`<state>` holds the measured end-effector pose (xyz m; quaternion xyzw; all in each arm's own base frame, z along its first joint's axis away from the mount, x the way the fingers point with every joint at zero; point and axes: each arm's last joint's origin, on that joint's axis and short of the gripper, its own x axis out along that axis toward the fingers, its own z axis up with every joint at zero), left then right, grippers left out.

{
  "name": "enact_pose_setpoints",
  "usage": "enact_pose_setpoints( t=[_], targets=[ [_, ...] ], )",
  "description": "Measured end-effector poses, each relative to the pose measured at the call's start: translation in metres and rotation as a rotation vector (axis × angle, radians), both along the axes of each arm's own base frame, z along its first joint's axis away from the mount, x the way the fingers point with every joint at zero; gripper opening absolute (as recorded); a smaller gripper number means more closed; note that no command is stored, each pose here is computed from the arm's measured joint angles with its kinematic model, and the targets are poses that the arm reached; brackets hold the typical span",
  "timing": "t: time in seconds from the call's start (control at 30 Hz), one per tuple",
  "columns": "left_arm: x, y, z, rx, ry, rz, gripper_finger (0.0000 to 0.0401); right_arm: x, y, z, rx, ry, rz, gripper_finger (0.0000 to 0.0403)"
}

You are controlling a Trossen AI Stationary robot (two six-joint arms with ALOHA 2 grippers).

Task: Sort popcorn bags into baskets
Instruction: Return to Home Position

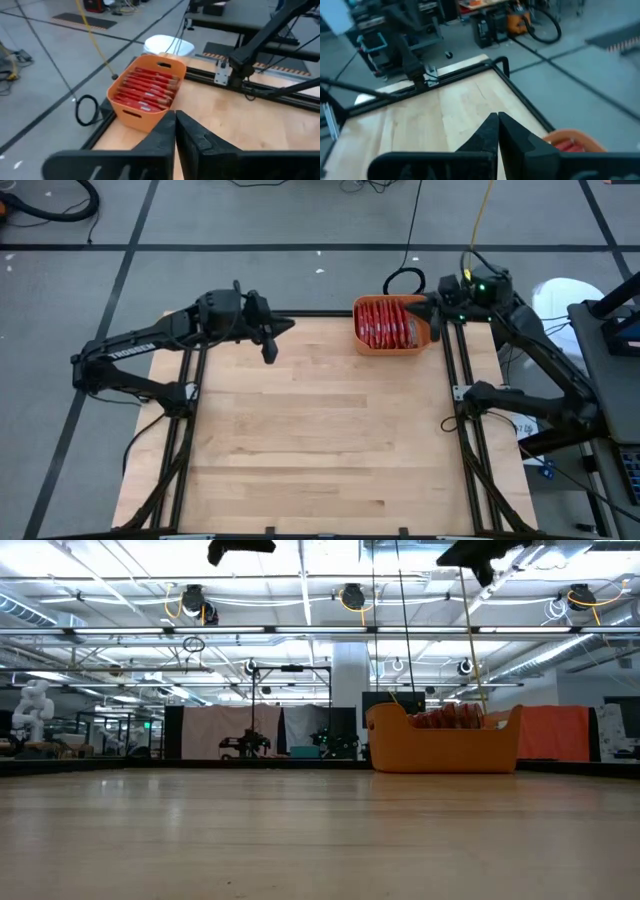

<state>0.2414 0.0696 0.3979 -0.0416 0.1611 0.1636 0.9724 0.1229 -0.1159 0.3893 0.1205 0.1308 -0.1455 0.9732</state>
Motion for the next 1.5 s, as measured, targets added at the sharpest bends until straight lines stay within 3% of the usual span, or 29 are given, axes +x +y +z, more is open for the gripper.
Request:
enact_pose_setpoints(
  t=[0.17,0.33,0.5,0.73,1.1,1.5],
  targets=[
    [-0.012,-0.009,0.003,0.038,0.035,0.041,0.0012,-0.004,0.01,0.005,-0.135,0.005,0.057,0.0001],
    [-0.013,-0.011,0.004,0.038,0.031,0.035,0.0008,-0.004,0.016,0.006,-0.193,0.007,0.095,0.0001],
    [-0.011,-0.015,0.006,-0.096,-0.042,0.057,0.0011,0.0,0.019,-0.005,-0.272,-0.04,0.13,0.0],
    [0.004,-0.027,-0.002,0.003,-0.044,-0.03,0.0005,0.001,0.032,-0.037,-0.432,-0.129,0.193,0.0],
    [0.019,-0.031,-0.081,0.036,-0.091,-0.135,0.0004,-0.002,0.046,-0.119,-0.488,-0.088,0.277,0.0],
    [0.004,-0.039,-0.159,0.05,-0.151,-0.16,0.0003,0.0,0.051,-0.196,-0.504,-0.184,0.2,0.0]
  ],
)
